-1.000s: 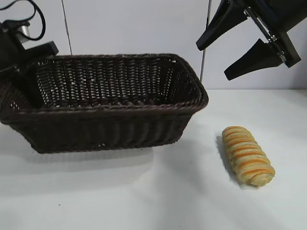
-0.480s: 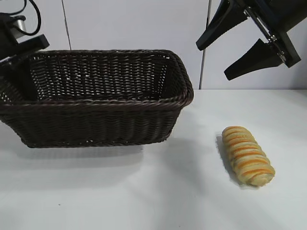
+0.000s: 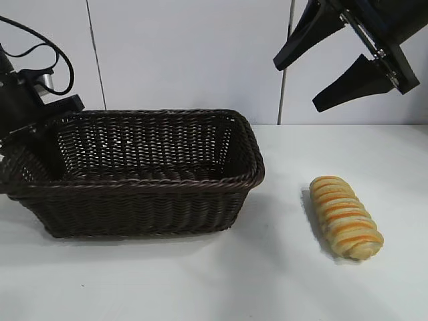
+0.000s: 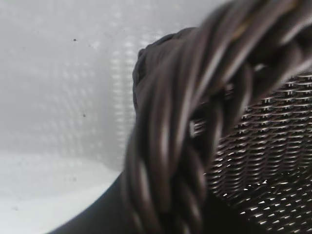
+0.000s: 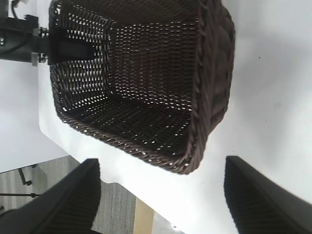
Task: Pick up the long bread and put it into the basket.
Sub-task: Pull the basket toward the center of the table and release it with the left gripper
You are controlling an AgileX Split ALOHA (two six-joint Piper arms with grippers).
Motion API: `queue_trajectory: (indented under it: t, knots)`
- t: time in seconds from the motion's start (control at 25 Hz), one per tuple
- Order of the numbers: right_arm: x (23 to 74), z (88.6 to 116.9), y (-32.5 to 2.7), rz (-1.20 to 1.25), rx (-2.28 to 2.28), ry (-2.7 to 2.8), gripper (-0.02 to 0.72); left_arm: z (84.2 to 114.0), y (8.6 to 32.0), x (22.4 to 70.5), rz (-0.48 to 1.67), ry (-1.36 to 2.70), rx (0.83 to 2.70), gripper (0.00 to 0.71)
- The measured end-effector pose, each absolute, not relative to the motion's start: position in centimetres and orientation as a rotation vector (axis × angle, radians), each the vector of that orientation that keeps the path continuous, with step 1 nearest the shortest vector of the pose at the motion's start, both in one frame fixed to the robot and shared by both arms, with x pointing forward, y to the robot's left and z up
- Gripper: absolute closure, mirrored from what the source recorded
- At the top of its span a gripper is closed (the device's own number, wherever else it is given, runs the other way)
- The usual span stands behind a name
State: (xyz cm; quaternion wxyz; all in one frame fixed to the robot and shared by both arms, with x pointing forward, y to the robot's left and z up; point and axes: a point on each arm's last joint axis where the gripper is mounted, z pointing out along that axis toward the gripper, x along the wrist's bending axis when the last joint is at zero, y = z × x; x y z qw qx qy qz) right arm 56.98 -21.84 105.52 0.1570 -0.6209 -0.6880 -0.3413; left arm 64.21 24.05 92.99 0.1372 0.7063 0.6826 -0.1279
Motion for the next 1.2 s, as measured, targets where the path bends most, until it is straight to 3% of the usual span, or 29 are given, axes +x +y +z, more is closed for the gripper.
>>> queue_trajectory:
  t: [0.6, 0.68, 0.8, 0.88, 1.0, 1.2]
  knots:
    - [57.2, 105.5, -21.9, -1.000, -1.799, -1.971, 0.209, 91.9, 24.1, 64.5, -0.369, 1.989, 2.041, 0.606]
    - [57.3, 105.5, -21.9, -1.005, -1.804, -1.971, 0.209, 91.9, 24.1, 64.5, -0.370, 1.990, 2.037, 0.543]
    - [57.3, 105.5, -21.9, -1.010, -1.809, -1.971, 0.209, 92.0, 24.0, 64.6, -0.372, 2.002, 2.023, 0.319]
    - [57.3, 105.5, -21.9, -1.011, -1.810, -1.971, 0.209, 92.0, 24.1, 64.6, -0.375, 2.023, 2.009, 0.211]
    - [57.4, 105.5, -21.9, -1.013, -1.811, -1.972, 0.209, 92.0, 24.1, 64.5, -0.374, 2.037, 2.007, 0.150]
    - [57.4, 105.5, -21.9, -1.014, -1.812, -1.972, 0.209, 93.5, 24.4, 65.0, -0.353, 2.045, 2.031, 0.132]
